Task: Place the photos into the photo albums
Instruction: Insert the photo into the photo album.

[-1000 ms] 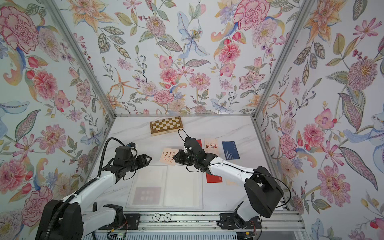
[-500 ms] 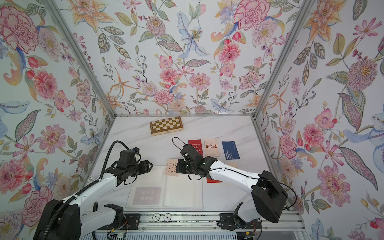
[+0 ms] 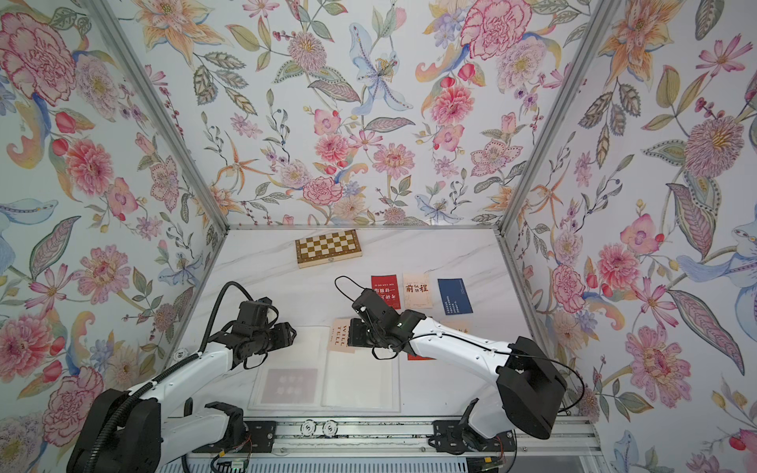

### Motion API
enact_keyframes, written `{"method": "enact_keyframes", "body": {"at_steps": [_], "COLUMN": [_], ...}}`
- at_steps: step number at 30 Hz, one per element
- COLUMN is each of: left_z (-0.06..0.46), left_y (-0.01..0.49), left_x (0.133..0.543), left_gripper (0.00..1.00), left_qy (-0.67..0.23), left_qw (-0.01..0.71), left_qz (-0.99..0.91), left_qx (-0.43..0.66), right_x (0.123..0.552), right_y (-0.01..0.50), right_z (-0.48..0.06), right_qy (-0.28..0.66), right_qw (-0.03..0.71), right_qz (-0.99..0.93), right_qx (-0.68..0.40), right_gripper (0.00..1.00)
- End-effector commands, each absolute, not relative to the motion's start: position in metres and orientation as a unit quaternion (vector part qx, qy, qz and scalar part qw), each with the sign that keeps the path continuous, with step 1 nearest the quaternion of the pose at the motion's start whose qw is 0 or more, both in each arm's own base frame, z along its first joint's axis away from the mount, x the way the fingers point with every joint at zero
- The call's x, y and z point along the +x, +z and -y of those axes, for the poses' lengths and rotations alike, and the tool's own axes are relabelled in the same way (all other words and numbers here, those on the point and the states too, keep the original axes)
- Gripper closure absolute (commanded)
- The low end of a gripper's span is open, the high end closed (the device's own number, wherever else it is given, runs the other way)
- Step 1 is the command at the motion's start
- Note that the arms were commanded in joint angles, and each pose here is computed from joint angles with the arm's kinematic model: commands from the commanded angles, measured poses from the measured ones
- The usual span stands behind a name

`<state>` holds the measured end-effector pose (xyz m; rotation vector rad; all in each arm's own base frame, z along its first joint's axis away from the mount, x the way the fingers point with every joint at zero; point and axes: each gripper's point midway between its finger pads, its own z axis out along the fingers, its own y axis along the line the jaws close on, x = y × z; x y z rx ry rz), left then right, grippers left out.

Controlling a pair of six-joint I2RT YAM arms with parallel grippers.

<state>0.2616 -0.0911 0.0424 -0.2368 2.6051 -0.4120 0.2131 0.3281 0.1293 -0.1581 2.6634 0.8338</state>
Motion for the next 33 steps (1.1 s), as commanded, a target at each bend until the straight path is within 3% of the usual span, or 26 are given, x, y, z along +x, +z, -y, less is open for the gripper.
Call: {"method": "enact_keyframes", "body": {"at_steps": [1, 33], "left_z": [0.081, 0.07], "left_y": [0.029, 0.032], "left_x": [0.251, 0.252], "left_gripper": [0.4, 0.39], "left_qy": [-0.116, -0.108], "left_qw": [0.226, 0.232], "left_qz": [-0.963, -0.962], "left_qx": [-0.086, -0.096], "right_x": [0.214, 0.201], "right_y": [0.133, 0.075], "right_z": [-0.33, -0.313], "right_qy": [0.278, 0.284], "right_qw": [0.18, 0.104], "right_qz": [-0.941, -0.952], "right_qx": [-0.068, -0.054], "right_gripper": [1.0, 1.0]}}
